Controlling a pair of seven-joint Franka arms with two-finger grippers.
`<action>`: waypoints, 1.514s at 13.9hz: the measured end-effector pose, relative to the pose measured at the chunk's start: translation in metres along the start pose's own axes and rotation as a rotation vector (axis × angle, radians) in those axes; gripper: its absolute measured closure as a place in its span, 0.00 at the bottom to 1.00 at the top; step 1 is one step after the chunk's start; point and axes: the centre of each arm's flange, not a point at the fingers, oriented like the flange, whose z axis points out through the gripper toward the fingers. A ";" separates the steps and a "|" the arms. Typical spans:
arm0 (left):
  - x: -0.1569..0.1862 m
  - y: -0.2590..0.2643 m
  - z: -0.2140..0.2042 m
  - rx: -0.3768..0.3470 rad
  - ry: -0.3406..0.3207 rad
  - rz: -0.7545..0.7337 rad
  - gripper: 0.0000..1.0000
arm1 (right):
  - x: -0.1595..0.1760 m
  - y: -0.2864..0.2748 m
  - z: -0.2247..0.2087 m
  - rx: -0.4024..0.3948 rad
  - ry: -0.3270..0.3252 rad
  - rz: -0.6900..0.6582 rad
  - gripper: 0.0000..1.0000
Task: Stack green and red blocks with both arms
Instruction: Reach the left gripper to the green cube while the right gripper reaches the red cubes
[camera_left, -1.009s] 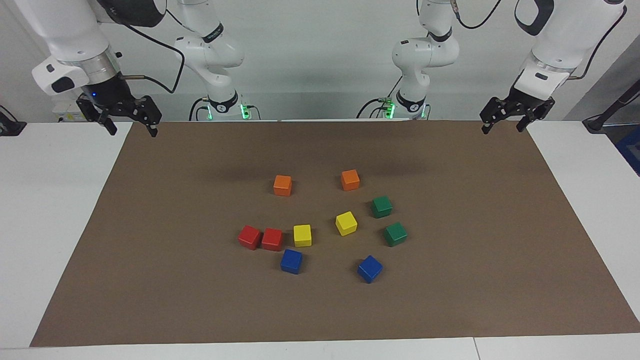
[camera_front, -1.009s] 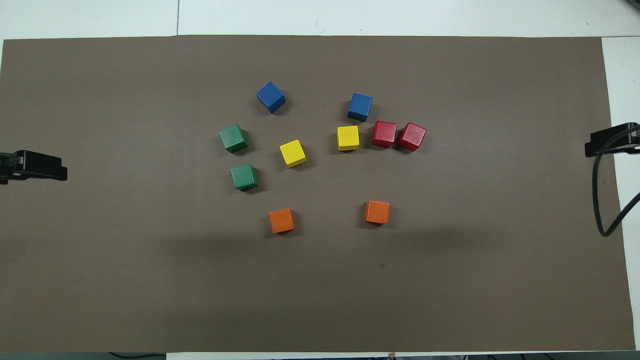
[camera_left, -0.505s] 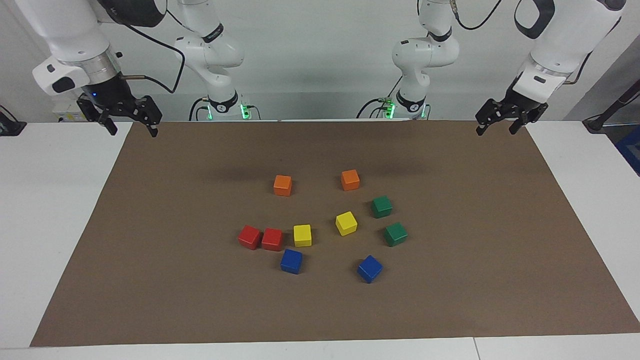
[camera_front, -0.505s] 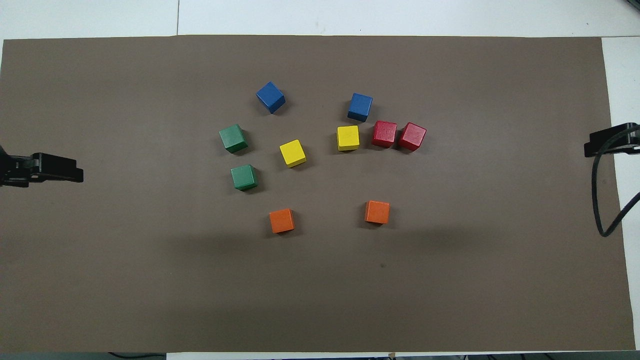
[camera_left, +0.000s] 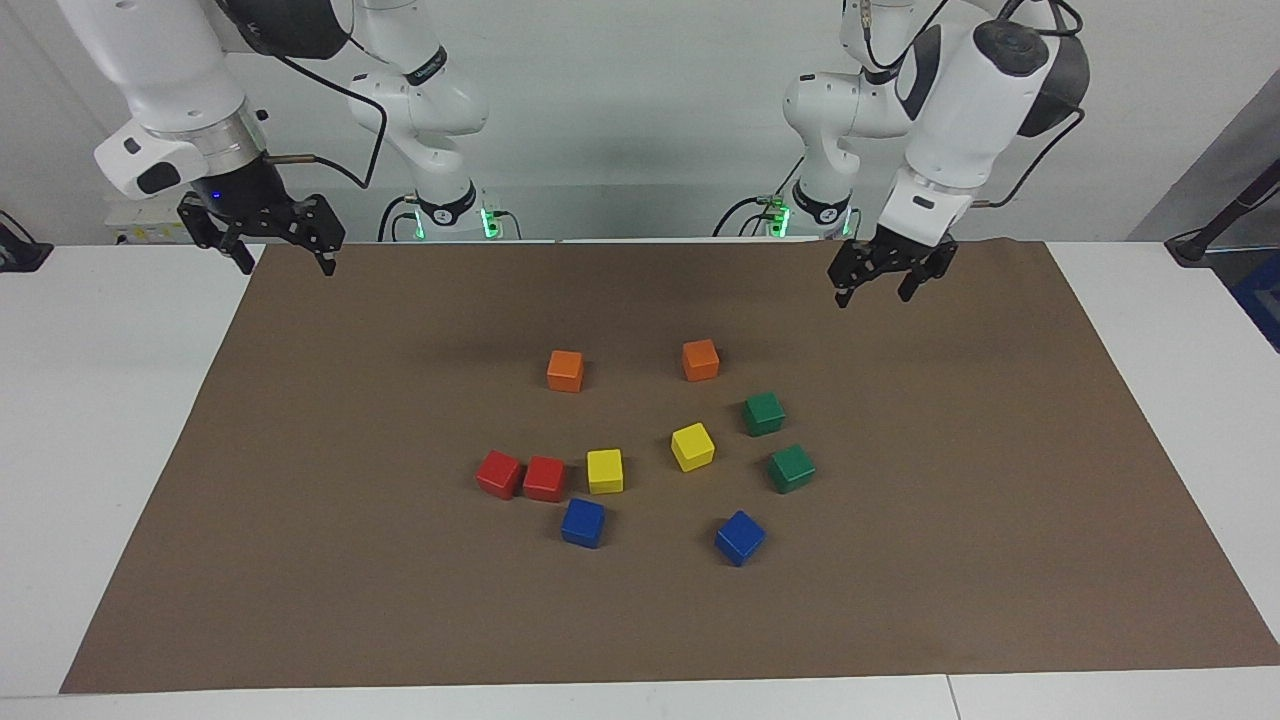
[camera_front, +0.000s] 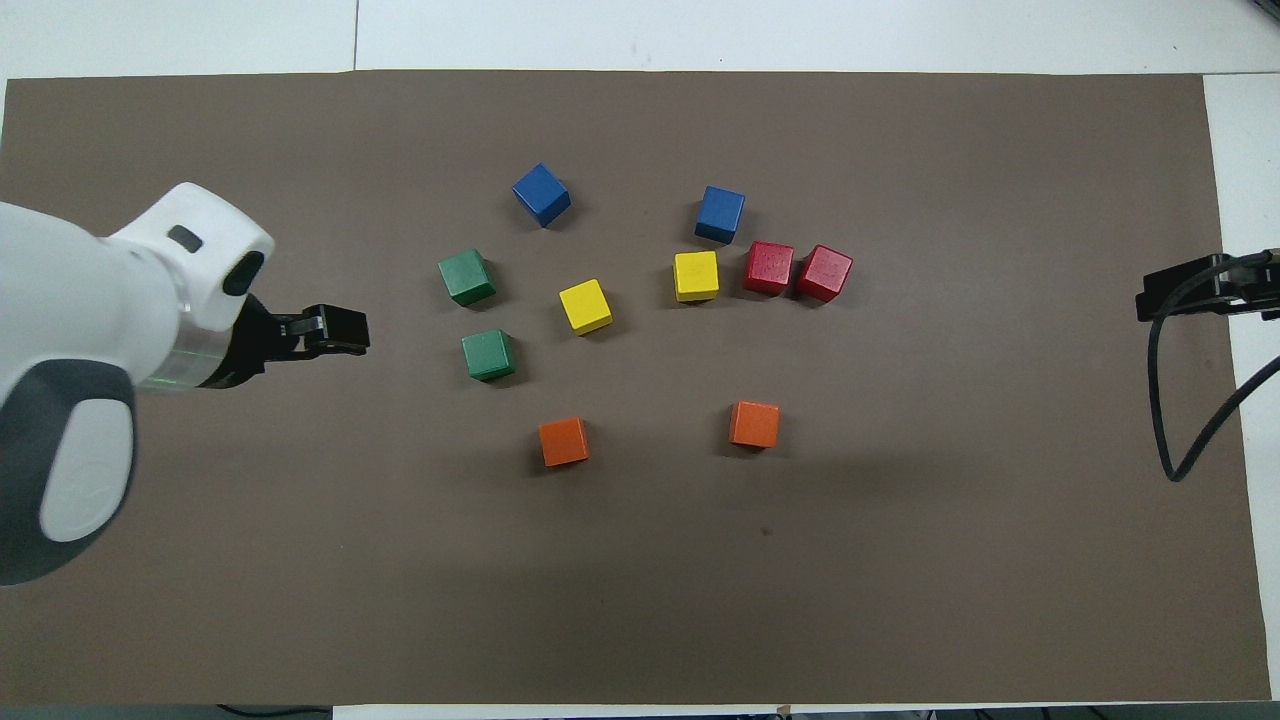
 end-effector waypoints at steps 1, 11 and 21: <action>0.002 0.016 0.020 0.000 -0.005 -0.003 0.00 | 0.000 -0.004 0.000 0.000 0.002 -0.001 0.00; -0.003 0.074 0.152 0.012 -0.037 -0.036 0.00 | 0.050 -0.126 0.089 0.056 0.121 0.138 0.00; 0.002 0.080 0.225 0.034 -0.075 -0.037 0.00 | 0.099 -0.159 0.166 0.103 0.139 0.252 0.00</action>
